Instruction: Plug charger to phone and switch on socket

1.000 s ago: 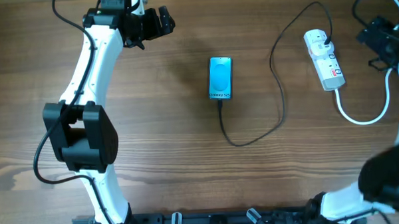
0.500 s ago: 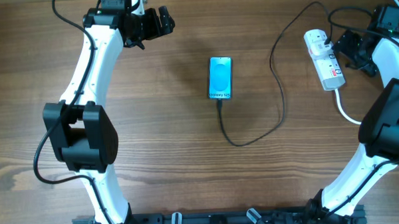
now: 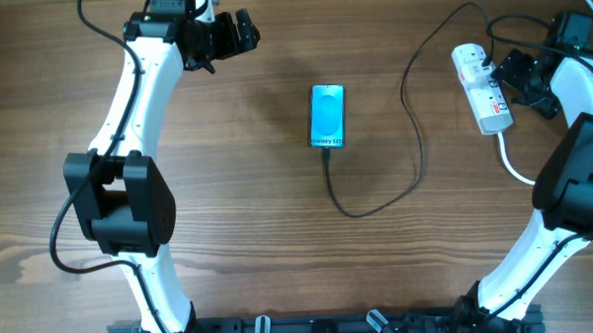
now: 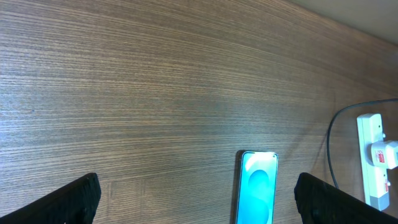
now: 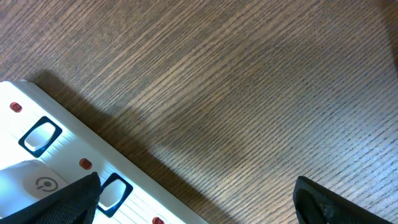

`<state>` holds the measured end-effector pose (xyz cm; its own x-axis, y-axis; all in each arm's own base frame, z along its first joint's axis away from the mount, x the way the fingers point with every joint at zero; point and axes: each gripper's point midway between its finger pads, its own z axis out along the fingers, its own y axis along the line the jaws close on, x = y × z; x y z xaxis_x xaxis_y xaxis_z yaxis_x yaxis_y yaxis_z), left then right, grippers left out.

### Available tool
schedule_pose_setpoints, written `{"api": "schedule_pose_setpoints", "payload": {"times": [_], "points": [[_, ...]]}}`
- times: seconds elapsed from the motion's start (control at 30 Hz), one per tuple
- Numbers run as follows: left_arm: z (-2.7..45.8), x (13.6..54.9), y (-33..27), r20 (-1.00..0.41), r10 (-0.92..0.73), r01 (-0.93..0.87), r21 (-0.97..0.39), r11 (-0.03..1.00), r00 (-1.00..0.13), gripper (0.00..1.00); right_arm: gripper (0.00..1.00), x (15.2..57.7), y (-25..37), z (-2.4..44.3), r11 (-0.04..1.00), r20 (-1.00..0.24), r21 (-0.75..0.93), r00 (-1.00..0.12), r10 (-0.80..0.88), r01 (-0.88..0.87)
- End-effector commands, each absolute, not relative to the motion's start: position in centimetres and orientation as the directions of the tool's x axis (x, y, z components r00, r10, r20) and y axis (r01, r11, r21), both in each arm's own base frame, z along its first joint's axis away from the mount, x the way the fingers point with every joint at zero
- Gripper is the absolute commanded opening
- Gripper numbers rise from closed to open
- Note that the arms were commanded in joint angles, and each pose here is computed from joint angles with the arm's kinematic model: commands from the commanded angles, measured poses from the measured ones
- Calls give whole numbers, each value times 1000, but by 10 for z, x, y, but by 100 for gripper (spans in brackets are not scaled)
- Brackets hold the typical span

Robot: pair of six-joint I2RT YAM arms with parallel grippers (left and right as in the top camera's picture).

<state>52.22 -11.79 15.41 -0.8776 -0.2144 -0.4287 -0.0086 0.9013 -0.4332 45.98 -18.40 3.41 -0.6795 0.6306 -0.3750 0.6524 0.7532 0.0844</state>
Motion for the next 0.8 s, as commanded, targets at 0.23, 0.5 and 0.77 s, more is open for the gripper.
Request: {"api": "schedule_pose_setpoints", "payload": {"times": [0.23,0.5,0.77], "points": [[150,523,-114,-430,-208,-9,-420,907,-879,100,100,451,-189,14,736,-351,70,-674,650,673],[150,523,-114,-430,-208,-9,-420,907,-879,100,100,452,-181,10,744,-332,107,-681,653,660],[150,523,-114,-430,-208,-9,-420,907,-879,100,100,448,-172,-3,747,-279,126,-699,658,652]]}}
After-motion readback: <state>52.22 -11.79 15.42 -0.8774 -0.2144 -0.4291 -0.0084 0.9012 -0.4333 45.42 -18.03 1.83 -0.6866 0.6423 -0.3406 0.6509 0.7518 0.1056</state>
